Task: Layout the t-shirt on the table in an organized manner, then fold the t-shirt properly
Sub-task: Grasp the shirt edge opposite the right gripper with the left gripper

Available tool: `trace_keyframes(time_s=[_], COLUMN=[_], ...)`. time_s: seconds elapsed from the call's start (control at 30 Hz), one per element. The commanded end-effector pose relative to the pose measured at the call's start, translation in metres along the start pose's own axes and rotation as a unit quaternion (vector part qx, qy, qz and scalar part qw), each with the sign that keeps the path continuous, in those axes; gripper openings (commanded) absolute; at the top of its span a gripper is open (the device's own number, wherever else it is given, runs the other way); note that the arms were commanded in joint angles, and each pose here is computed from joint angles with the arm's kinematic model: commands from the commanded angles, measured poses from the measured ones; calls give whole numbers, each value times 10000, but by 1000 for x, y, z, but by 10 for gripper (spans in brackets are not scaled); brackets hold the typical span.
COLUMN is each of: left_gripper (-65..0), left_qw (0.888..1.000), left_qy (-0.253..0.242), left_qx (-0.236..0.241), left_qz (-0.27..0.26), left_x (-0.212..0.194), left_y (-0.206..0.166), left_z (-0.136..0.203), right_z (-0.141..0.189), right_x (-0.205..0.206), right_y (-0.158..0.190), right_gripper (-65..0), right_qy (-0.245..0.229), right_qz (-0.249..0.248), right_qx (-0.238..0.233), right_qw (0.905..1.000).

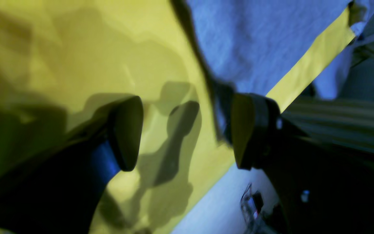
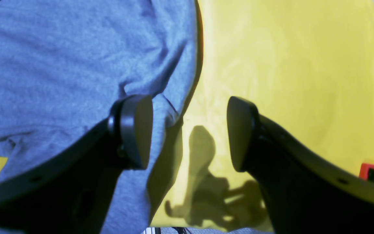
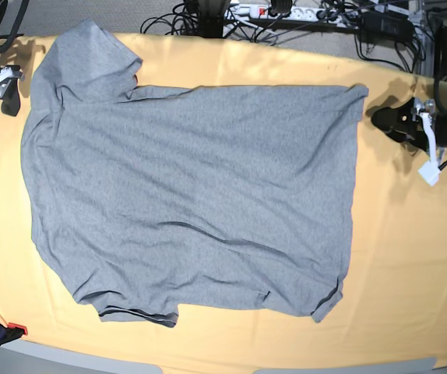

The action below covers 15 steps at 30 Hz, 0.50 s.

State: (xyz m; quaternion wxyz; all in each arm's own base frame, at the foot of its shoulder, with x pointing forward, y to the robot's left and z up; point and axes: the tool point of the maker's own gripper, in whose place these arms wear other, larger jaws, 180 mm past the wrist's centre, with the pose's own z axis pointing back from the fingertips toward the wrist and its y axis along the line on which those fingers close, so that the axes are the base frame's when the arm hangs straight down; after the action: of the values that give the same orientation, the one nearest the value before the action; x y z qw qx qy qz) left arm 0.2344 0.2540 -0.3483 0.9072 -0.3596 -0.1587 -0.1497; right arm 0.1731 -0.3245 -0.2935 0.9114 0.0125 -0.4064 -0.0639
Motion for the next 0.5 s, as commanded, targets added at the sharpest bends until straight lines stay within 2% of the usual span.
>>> trace_keyframes(time_s=[0.0, 0.13, 0.47], left_gripper=[-213, -213, -227], left_qw=[9998, 9996, 9964], left_qy=[212, 133, -16], left_qx=[51, -252, -730], left_qz=[-1, 58, -441], left_x=[-10, -14, 1], left_y=[1, -11, -53], left_z=[-2, -24, -51], right_z=[4, 4, 4], right_x=[11, 11, 12], right_y=[0, 0, 1], right_gripper=[-273, -273, -273], right_qy=[-174, -174, -201], right_qz=[119, 114, 91], right_qx=[12, 11, 24], right_qw=[9998, 9998, 9998])
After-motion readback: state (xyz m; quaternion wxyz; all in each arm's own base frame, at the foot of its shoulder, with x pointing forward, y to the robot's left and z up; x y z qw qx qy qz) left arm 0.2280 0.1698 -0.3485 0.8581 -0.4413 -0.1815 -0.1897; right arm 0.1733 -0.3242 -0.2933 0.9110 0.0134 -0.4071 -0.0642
